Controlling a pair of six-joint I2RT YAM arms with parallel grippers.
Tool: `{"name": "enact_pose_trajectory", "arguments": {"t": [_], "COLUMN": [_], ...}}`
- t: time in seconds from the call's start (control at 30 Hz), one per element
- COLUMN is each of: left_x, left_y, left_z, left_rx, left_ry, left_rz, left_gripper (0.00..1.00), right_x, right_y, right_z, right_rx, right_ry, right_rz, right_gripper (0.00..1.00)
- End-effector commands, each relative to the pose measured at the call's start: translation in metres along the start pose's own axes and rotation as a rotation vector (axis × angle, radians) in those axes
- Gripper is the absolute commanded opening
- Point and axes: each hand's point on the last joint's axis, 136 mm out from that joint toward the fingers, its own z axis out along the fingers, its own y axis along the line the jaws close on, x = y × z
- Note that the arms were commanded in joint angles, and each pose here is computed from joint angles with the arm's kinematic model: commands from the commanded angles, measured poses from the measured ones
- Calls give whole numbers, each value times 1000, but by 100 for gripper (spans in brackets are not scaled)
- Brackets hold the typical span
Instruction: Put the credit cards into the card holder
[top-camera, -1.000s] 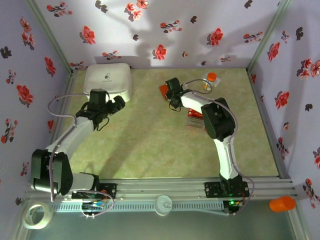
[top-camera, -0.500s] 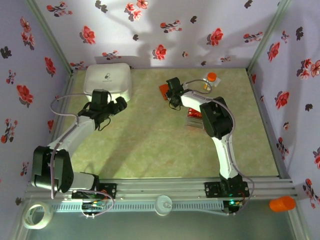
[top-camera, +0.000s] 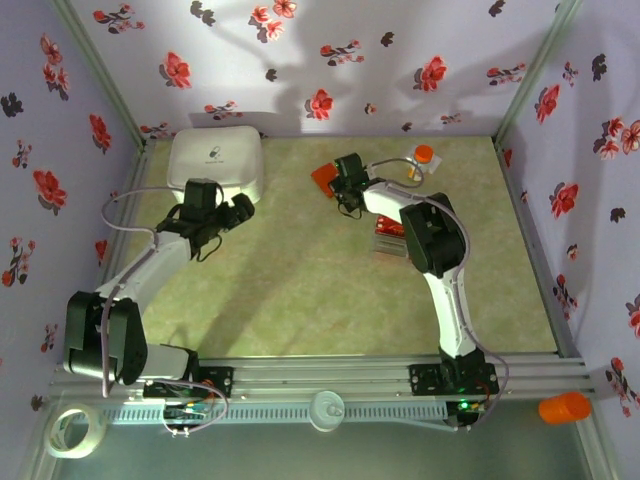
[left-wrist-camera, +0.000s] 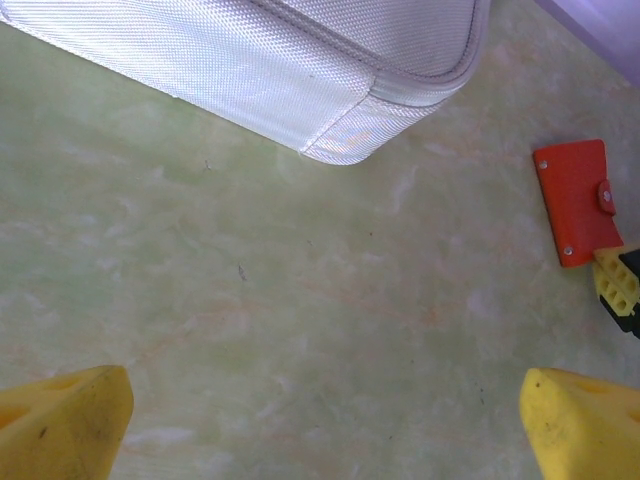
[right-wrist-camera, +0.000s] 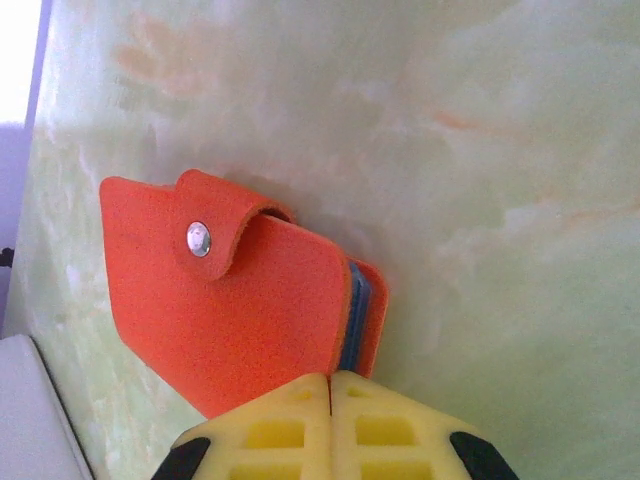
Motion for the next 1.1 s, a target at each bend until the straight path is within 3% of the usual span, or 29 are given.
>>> {"name": "enact_pose_trajectory", "arguments": {"t": [0.0,0.37,0.7,1.07], "left_x": [-5,-5,-12,12], "left_y": [-9,-28,-53,-93], "left_z": [-2,-10,-6,8], "left_rx": [21,136,321,527], "left_ry": [-3,-4,-55,18], "left_rz": [7,-52,-270,-407], "left_gripper": [100,100,100,100], "right_x": [-1,26,64,91], "right_y": [4,39,52,70], "right_z": [-5,-70,-142,-196], "right_rx": [-20,-219,-361,-485], "right_ry": [14,97,150,190], "right_rz": [-15,-25,-20,-37], "right_gripper": [0,0,0,0]}}
